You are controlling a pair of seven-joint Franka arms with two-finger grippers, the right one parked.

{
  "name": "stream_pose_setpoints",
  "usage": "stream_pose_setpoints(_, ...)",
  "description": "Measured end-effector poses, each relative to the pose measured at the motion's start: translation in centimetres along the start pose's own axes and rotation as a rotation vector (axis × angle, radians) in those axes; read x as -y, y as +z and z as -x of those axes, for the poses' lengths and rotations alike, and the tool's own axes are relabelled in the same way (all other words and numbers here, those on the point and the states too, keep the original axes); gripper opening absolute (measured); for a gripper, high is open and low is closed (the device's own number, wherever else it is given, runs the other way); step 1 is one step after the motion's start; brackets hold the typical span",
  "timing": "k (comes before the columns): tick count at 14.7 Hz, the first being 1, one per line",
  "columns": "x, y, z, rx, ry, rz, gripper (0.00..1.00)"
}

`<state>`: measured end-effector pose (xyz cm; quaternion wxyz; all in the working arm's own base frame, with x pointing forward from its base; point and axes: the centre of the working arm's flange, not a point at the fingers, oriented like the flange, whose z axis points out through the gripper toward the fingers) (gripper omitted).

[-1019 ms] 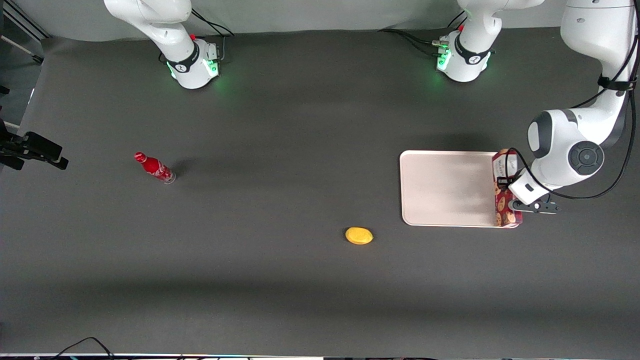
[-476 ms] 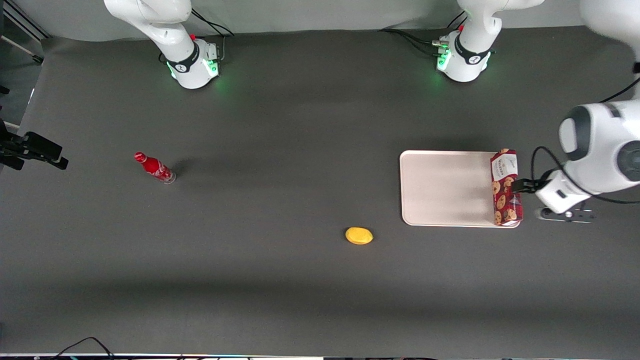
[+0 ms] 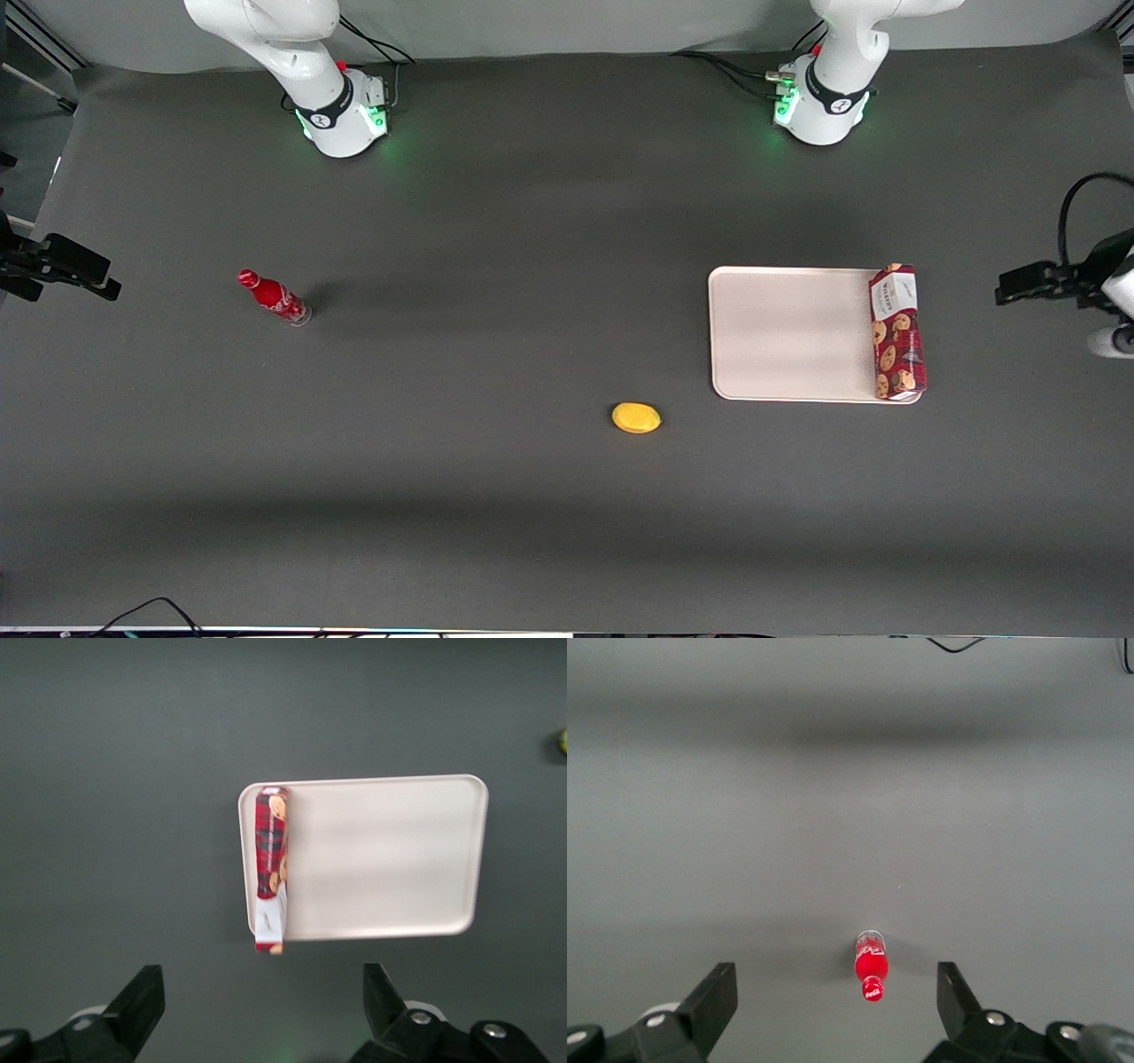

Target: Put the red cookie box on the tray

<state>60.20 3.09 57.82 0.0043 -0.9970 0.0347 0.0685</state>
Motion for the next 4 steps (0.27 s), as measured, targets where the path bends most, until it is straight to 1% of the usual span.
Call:
stream_pose_setpoints(3,-1.5,-4.5,1.9,0.022,0.022,0.007,1.0)
stream_pose_setpoints(4,-1.6,-5.1,2.2,0.021,0.026,0.007,1.0)
